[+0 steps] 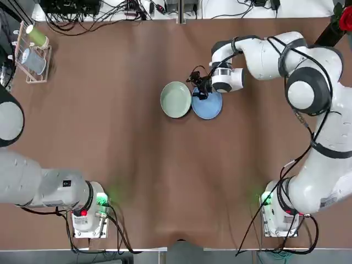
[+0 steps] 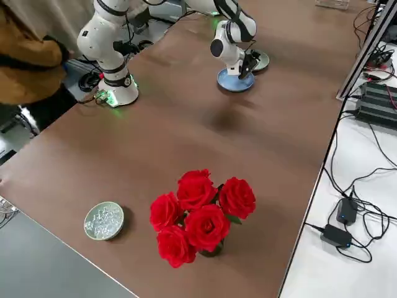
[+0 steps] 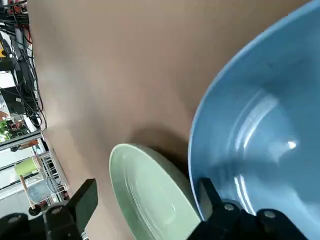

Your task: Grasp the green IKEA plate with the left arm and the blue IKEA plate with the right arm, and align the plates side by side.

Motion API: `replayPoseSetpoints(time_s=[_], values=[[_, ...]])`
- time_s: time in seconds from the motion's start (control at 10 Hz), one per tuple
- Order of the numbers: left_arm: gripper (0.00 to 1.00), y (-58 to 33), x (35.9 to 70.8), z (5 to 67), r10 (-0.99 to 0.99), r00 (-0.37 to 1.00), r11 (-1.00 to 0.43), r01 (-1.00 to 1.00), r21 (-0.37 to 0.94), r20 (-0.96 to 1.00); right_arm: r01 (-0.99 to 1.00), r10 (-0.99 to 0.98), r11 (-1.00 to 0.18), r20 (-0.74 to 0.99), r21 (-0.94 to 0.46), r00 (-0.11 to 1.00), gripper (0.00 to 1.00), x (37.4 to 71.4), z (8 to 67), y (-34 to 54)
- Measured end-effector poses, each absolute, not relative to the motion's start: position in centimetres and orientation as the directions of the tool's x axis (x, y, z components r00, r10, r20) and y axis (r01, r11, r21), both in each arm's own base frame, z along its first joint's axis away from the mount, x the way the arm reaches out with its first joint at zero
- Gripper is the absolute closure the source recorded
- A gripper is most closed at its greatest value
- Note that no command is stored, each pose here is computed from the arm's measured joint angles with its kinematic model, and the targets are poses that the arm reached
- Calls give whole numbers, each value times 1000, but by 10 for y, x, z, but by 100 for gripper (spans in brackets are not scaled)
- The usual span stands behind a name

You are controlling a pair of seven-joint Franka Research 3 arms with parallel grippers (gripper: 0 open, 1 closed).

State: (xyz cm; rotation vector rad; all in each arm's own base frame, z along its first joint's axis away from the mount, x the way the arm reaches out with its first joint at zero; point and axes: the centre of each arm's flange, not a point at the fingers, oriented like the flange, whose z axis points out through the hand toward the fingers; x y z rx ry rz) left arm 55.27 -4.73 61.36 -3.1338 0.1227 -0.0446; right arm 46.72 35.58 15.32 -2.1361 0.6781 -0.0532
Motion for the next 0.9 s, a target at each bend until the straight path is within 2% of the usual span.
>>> replayPoseSetpoints(time_s=[0.5, 0.9], values=[[0, -22, 545, 618, -83, 997, -997, -83, -7, 0, -452, -494, -472, -198, -757, 847, 9, 472, 151, 357], [0, -22, 554, 627, -83, 996, -997, -83, -6, 29, -463, -517, -506, -173, -728, 838, 9, 467, 155, 355]])
